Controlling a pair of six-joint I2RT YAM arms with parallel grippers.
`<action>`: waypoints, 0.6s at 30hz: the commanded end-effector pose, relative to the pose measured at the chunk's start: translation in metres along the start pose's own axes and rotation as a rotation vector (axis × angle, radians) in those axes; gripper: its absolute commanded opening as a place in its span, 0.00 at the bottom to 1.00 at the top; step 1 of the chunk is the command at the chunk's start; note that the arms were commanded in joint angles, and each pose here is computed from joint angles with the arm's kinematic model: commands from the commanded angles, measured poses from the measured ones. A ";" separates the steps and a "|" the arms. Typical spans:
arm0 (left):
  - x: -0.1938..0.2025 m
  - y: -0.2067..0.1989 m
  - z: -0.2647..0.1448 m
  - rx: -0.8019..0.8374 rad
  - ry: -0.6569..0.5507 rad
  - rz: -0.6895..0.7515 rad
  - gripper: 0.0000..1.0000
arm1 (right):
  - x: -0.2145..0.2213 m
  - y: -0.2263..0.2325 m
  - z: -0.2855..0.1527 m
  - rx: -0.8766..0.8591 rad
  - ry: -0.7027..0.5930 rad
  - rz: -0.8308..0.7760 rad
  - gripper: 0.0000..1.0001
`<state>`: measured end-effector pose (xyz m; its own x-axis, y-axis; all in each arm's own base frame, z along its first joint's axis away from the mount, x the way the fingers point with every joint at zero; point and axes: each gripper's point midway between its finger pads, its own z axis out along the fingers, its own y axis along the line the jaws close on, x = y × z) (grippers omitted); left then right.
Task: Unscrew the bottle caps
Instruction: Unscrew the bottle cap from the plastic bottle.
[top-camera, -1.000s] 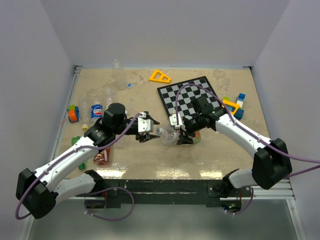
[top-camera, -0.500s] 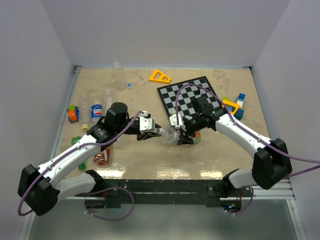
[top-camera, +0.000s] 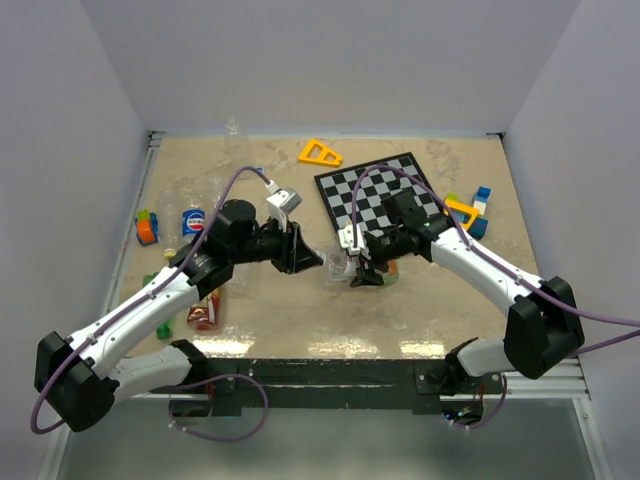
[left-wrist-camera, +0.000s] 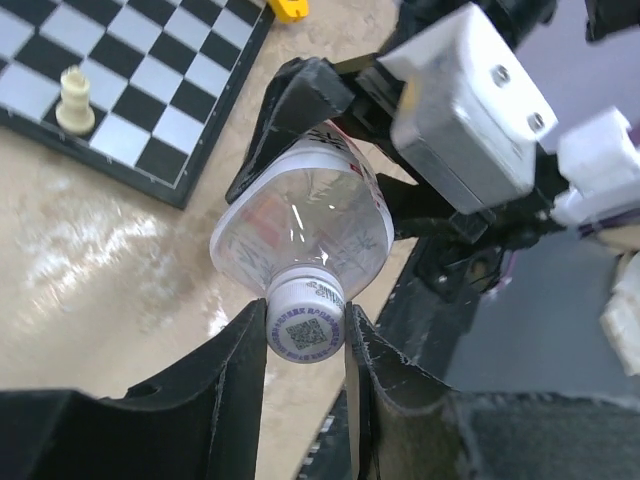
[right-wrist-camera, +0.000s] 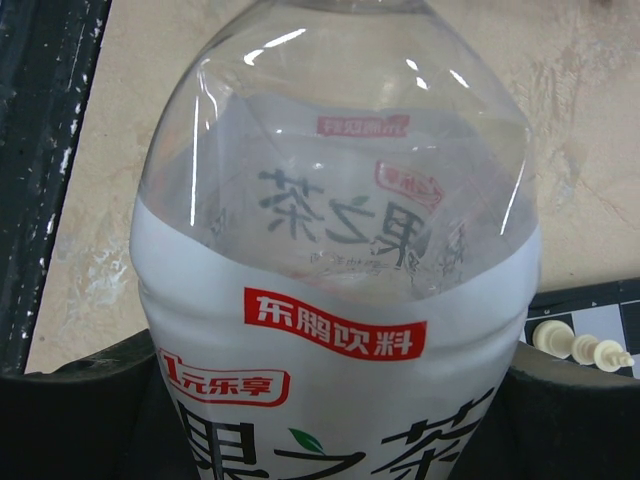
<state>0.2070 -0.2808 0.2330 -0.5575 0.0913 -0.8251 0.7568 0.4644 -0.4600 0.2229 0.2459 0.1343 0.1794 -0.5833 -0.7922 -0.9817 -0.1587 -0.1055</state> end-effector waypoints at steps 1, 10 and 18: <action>-0.027 0.003 -0.007 -0.135 -0.077 -0.378 0.00 | -0.001 0.002 -0.004 -0.001 0.010 -0.026 0.08; -0.020 0.007 -0.010 -0.237 -0.021 -0.625 0.00 | -0.002 0.002 -0.005 0.003 0.009 -0.026 0.09; -0.017 -0.010 -0.008 -0.165 0.032 -0.822 0.00 | -0.001 0.001 -0.004 0.005 0.010 -0.025 0.08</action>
<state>0.2047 -0.2788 0.2311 -0.9036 -0.2326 -0.3596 0.1657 0.5844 -0.7944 0.2247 0.2475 0.1350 0.1885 -0.5812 -0.7916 -0.9804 -0.1586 -0.1170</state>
